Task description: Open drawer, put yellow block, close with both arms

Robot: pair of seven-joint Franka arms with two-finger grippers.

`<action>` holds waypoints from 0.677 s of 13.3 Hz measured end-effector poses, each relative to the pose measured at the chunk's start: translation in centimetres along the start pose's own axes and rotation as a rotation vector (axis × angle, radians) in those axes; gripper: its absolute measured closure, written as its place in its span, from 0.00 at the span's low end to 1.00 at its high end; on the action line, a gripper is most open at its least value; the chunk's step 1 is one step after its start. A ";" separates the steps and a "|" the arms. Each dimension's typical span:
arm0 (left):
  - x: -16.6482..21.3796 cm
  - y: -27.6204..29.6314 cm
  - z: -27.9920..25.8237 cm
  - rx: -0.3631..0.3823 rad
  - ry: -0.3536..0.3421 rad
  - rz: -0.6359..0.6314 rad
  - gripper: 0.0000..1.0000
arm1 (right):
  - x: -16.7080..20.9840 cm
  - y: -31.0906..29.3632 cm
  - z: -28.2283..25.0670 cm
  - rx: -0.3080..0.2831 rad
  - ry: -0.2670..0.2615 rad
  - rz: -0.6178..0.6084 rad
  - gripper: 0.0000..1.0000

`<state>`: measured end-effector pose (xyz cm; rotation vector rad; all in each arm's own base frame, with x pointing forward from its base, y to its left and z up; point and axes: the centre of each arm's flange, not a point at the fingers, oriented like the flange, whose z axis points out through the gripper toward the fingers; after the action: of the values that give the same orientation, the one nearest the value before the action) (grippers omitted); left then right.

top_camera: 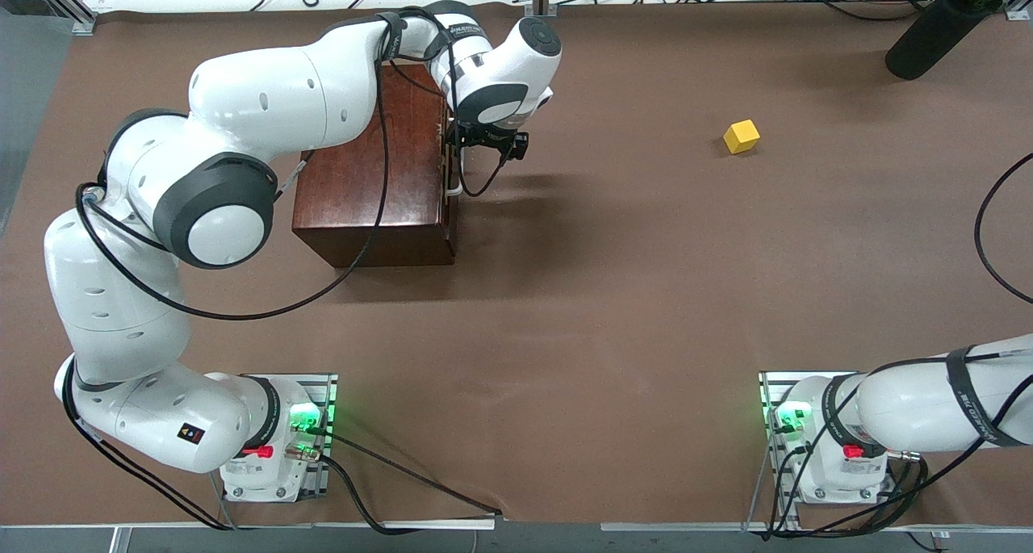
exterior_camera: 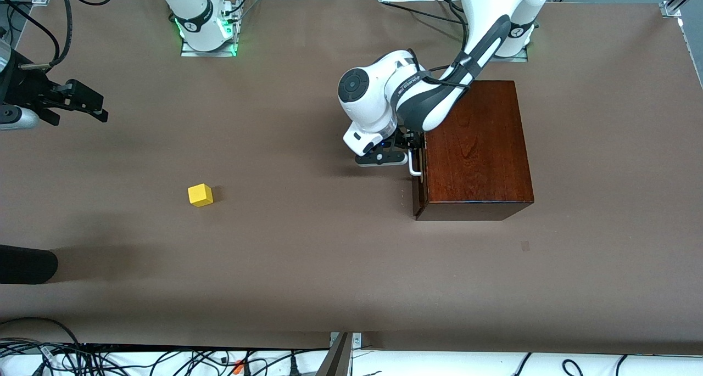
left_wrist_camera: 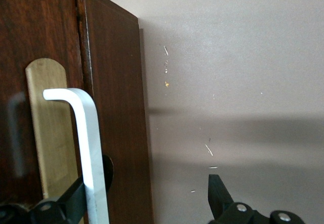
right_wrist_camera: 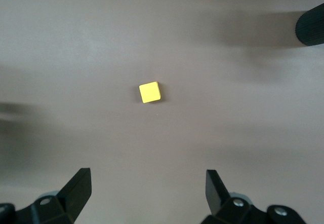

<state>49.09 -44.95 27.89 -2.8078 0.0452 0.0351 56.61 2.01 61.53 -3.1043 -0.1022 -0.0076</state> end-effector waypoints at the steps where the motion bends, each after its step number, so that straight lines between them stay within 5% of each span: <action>1: 0.0 0.0 0.0 -0.002 0.001 -0.006 0.00 | 0.0 0.0 0.0 0.000 0.000 -0.001 0.00; 9: -0.9 2.0 -1.1 -0.038 0.030 -0.046 0.00 | 0.0 -0.5 0.0 0.002 0.003 -0.009 0.00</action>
<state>48.16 -47.14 28.33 -2.8468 -0.0125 -0.0170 56.62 2.53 61.56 -3.1020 -0.1160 -0.0116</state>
